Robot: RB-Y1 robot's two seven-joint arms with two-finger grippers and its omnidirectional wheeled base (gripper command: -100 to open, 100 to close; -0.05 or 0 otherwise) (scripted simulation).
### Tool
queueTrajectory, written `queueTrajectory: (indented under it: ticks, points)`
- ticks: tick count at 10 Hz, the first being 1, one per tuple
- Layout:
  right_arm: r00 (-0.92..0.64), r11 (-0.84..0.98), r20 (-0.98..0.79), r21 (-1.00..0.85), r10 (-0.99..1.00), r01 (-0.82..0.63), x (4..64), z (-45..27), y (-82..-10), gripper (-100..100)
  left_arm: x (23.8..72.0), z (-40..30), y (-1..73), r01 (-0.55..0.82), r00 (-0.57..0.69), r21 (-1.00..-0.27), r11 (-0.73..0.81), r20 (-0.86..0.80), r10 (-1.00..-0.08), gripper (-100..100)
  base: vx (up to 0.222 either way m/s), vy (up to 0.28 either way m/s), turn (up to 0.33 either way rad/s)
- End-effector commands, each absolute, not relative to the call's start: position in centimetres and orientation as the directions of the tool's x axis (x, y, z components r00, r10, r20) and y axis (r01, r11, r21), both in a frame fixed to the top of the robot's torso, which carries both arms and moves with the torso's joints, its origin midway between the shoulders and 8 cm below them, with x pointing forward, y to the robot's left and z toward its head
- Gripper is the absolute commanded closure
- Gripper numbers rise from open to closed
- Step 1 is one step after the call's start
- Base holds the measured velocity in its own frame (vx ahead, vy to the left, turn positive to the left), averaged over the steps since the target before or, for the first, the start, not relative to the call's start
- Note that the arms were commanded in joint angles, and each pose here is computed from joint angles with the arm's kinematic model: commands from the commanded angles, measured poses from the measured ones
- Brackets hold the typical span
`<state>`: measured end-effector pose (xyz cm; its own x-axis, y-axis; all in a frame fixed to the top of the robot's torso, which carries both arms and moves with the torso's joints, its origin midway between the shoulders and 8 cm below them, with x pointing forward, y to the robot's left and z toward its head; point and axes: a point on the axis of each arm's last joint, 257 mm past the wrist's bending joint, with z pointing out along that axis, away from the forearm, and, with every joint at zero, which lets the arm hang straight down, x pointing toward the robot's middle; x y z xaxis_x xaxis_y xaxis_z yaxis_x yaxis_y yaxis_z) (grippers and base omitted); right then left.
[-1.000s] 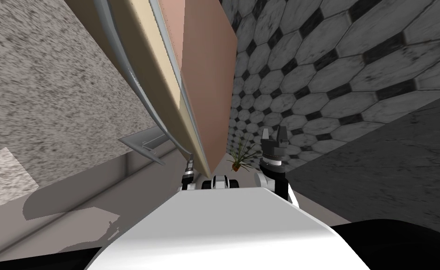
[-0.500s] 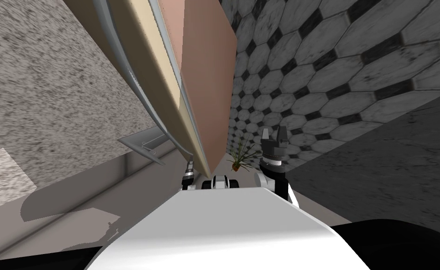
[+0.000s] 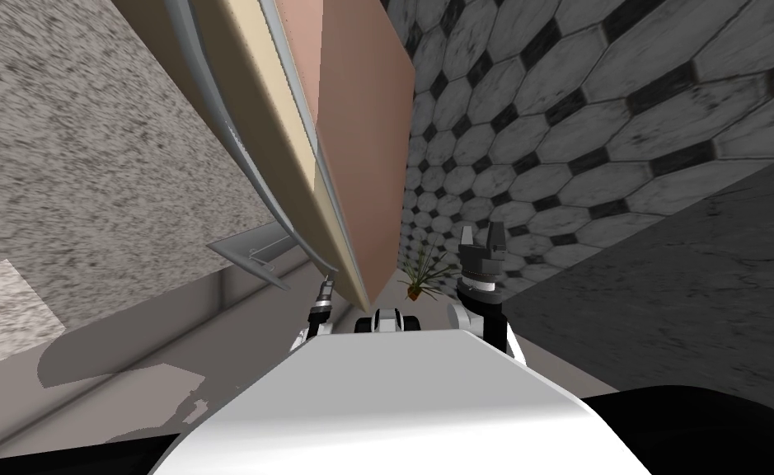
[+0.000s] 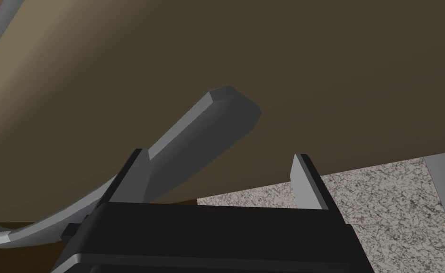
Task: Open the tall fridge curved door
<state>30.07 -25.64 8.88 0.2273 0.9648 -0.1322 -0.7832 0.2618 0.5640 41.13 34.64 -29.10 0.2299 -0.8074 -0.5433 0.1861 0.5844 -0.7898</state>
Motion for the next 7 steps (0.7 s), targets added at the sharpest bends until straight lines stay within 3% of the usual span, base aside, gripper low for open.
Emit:
queueTrajectory:
  ticks: [1,7]
  points:
    - [0.227,0.262,-0.132,0.564,0.965,-0.783,30.1,8.9,-25.6,0,42.3,-28.3,35.7,0.174,0.219,-0.773,0.61,-0.573,-0.79,-100,-0.034,-0.037,0.004]
    - [0.227,0.262,-0.132,0.564,0.965,-0.783,30.1,8.9,-25.6,0,44.8,-26.9,37.1,0.135,0.201,-0.76,0.636,-0.608,-0.768,-100,-0.035,-0.038,-0.002]
